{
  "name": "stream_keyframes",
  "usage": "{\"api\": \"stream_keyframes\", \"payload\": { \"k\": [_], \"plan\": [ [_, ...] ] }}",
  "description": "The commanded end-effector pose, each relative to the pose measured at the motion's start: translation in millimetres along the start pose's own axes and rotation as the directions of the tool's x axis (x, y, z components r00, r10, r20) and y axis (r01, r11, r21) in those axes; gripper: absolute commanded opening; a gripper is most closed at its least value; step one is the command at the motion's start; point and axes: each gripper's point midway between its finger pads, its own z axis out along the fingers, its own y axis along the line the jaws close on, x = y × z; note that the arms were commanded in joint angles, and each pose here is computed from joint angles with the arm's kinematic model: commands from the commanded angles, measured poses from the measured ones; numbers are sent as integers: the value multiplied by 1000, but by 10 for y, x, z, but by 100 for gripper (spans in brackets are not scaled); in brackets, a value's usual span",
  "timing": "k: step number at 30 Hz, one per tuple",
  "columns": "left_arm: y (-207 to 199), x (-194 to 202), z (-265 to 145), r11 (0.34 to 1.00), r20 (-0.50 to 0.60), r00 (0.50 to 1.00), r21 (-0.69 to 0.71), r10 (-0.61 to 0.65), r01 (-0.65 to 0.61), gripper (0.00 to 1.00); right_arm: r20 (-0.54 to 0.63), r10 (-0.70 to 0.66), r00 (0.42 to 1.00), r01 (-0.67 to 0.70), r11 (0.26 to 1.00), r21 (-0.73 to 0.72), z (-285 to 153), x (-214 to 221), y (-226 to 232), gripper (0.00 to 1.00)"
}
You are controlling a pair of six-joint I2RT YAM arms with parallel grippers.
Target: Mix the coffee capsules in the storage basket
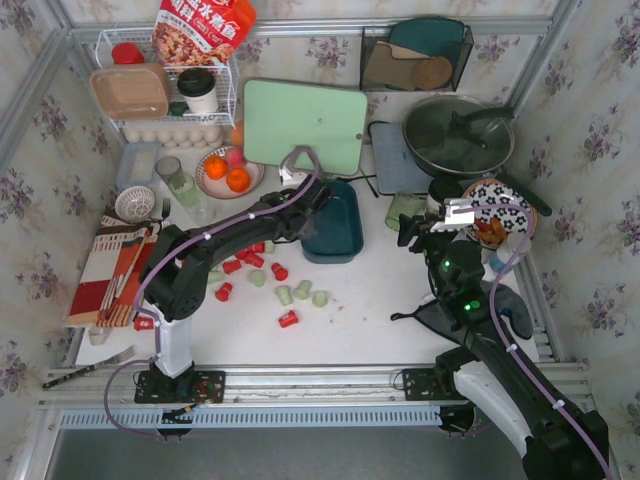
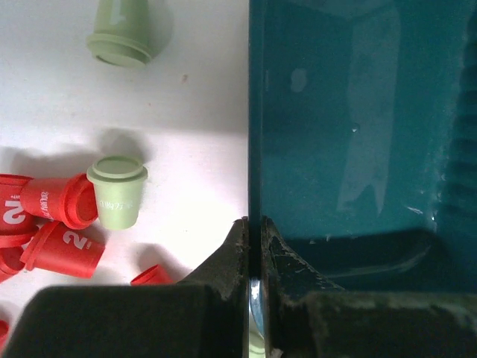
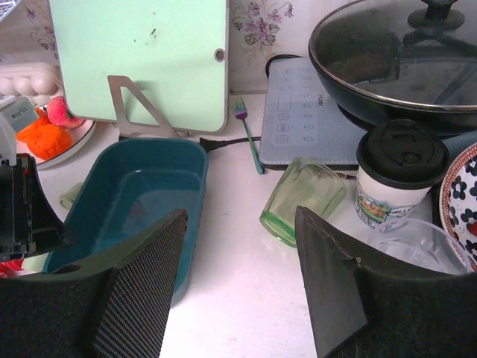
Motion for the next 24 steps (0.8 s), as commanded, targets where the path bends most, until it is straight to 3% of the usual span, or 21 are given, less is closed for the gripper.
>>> {"api": "stream_keyframes", "payload": {
  "k": [1, 8, 14, 20, 24],
  "plan": [
    [17, -145, -1, 985, 61, 985, -51, -163, 166, 0, 17, 8, 1000, -8, 1000, 0, 2, -54, 7, 67],
    [-226, -176, 165, 985, 23, 985, 3, -173, 173, 0, 18, 8, 1000, -8, 1000, 6, 1, -55, -4, 67],
    [-236, -200, 240, 986, 15, 986, 19, -165, 165, 20, 7, 8, 1000, -8, 1000, 14, 10, -23, -16, 71],
    [-115, -381, 34, 992, 73, 991, 59, -115, 110, 40, 3, 11, 1000, -11, 1000, 6, 13, -15, 0, 74],
    [-22, -464, -268, 997, 118, 993, 75, -18, 9, 44, -2, 10, 1000, -10, 1000, 5, 18, -1, 2, 75]
  ]
}}
